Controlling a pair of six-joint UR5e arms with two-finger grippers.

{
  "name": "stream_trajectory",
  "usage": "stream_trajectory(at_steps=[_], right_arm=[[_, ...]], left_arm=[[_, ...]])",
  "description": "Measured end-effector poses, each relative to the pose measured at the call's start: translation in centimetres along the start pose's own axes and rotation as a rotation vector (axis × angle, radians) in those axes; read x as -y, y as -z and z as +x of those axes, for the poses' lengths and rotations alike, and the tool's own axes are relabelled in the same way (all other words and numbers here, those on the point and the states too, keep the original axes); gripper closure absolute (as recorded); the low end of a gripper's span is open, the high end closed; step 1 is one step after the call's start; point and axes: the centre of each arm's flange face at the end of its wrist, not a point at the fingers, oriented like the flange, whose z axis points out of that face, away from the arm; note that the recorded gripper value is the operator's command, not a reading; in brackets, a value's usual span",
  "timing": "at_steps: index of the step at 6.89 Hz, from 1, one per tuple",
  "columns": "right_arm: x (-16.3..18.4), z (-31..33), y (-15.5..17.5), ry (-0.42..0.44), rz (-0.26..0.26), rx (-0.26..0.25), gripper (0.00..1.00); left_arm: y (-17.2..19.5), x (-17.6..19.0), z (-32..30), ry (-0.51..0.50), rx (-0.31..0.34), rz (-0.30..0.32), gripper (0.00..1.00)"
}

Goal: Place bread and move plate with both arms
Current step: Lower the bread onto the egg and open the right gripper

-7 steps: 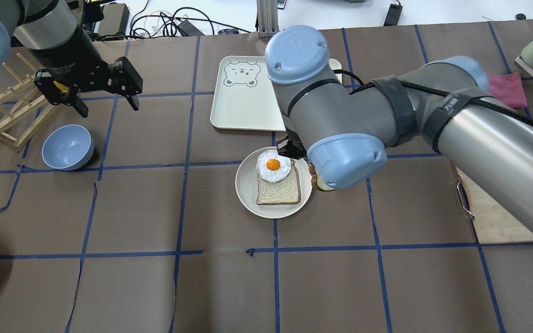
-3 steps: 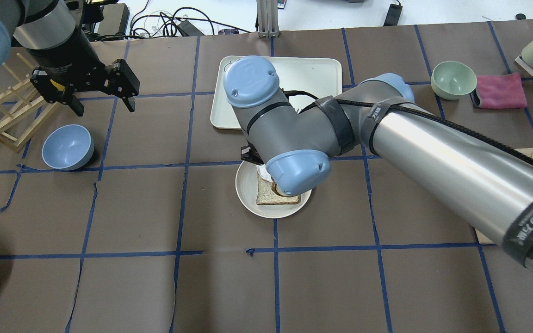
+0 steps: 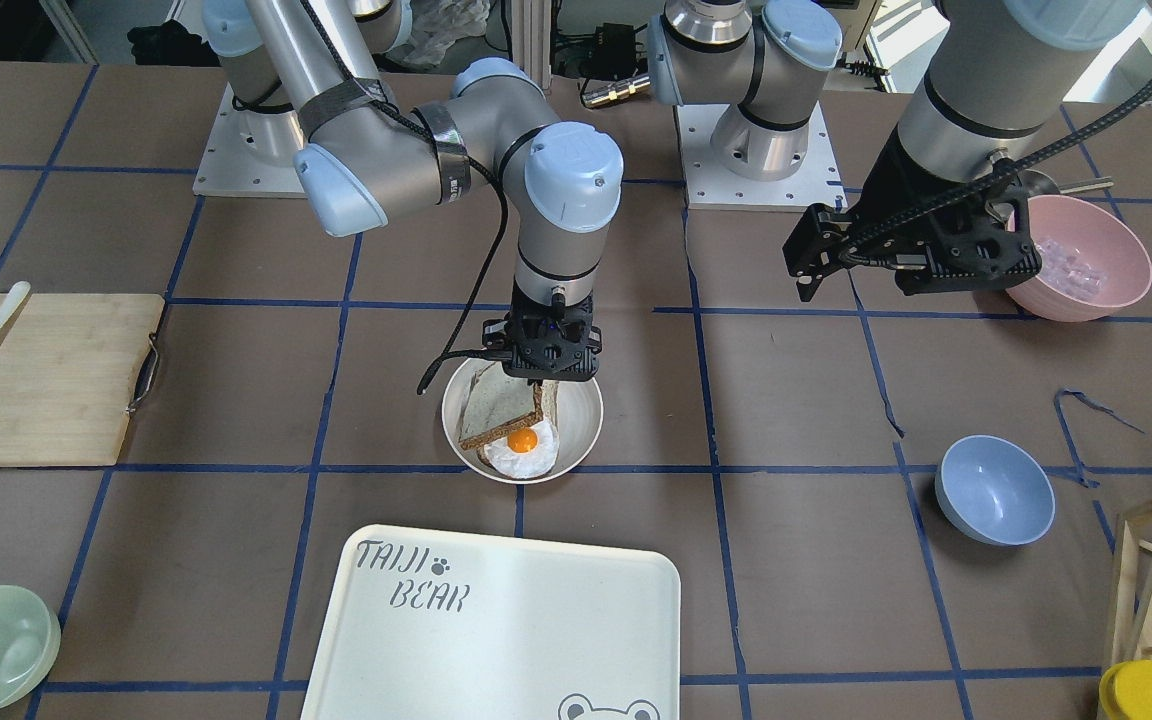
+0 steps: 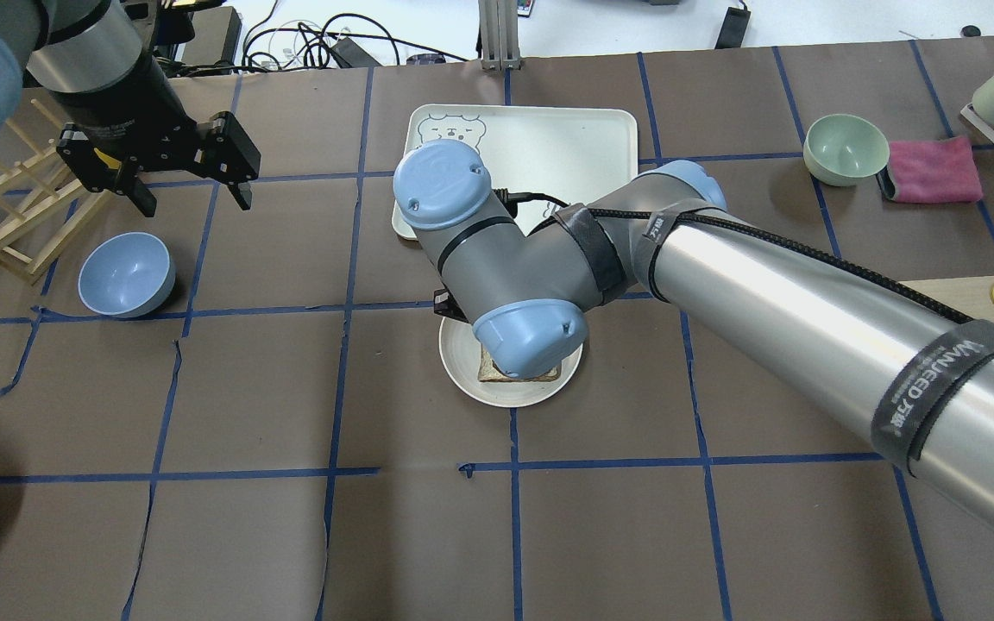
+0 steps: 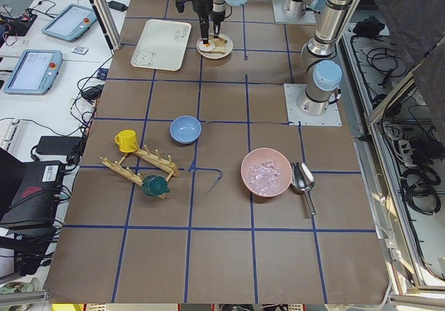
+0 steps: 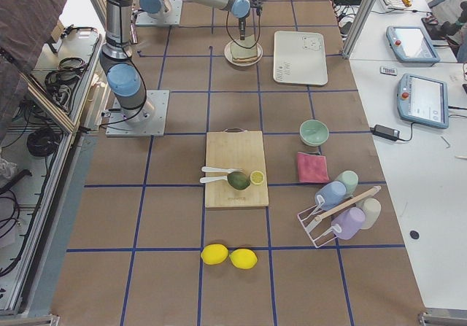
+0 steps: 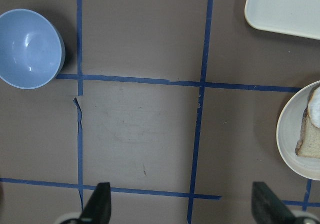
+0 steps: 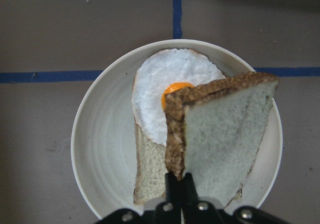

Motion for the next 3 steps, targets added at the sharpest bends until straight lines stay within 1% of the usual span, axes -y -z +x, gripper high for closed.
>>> stream_trajectory(at_steps=[1,2,3], right_arm=[[-0.02,-0.02,-0.14,0.001,-0.001,-0.002,1.0],[-0.02,-0.06,-0.14,0.001,-0.001,0.001,0.95],[0.07,-0.14,-0.06,-0.003,0.01,0.011,0.82]], left_arm=[[0.0,0.0,0.0,0.0,0.0,0.0,0.0],[0.01,0.01,0.0,0.0,0.0,0.001,0.0],[-0.02,0.02,0.01,0.0,0.0,0.0,0.0]])
